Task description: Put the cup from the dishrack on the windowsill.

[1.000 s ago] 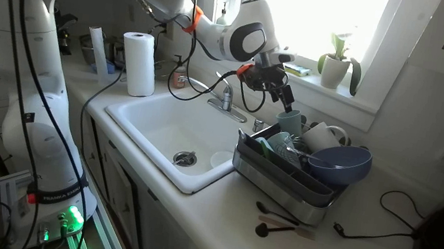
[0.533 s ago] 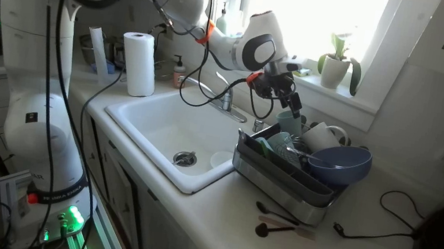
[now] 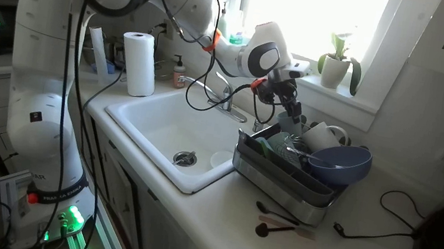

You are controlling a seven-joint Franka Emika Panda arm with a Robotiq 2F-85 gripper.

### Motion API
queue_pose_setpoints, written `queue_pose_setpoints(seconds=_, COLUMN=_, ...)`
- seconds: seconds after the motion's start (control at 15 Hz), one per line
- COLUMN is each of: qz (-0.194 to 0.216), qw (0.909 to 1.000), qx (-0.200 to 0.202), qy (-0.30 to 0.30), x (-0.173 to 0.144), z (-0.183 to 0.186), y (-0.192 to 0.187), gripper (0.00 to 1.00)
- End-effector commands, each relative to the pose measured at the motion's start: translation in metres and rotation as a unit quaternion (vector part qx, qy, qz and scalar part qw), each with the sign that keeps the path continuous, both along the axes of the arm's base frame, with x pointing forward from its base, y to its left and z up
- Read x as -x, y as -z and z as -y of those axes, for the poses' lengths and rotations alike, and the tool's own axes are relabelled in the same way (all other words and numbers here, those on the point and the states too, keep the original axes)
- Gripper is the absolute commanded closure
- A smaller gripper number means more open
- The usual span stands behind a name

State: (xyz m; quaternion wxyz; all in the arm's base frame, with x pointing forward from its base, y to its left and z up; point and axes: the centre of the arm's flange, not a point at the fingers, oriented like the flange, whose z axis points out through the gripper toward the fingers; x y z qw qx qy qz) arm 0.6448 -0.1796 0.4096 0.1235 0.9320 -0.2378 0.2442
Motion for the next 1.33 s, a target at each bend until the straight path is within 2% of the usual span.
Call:
queue_pose_setpoints(seconds=0.0, qz=0.009, qw=0.9998, qx=0.007, qy=0.019, x=-0.012, z=0.0, y=0.001, gripper=0.88)
queue_pose_setpoints(seconds=0.13, qz=0.008, qw=0.9996, qx=0.008, qy=0.026, x=-0.012, z=0.001, y=-0.003, gripper=0.99)
queue_pose_setpoints(seconds=0.2, qz=0.009, qw=0.9995, qx=0.008, qy=0.029, x=-0.011, z=0.001, y=-0.007, gripper=1.0)
queue_pose_setpoints(seconds=0.53, qz=0.003, qw=0.9993, qx=-0.001, qy=0.037, x=-0.004, z=-0.011, y=-0.049, gripper=0.99)
queue_pose_setpoints(seconds=1.0, qz=0.026, qw=0.9991, qx=-0.026, qy=0.021, x=-0.004, z=-0.035, y=-0.148, gripper=0.99)
queue_pose_setpoints(seconds=1.27, qz=0.019, qw=0.9958, qx=-0.087, qy=-0.022, x=-0.02, z=-0.069, y=-0.211, gripper=0.99)
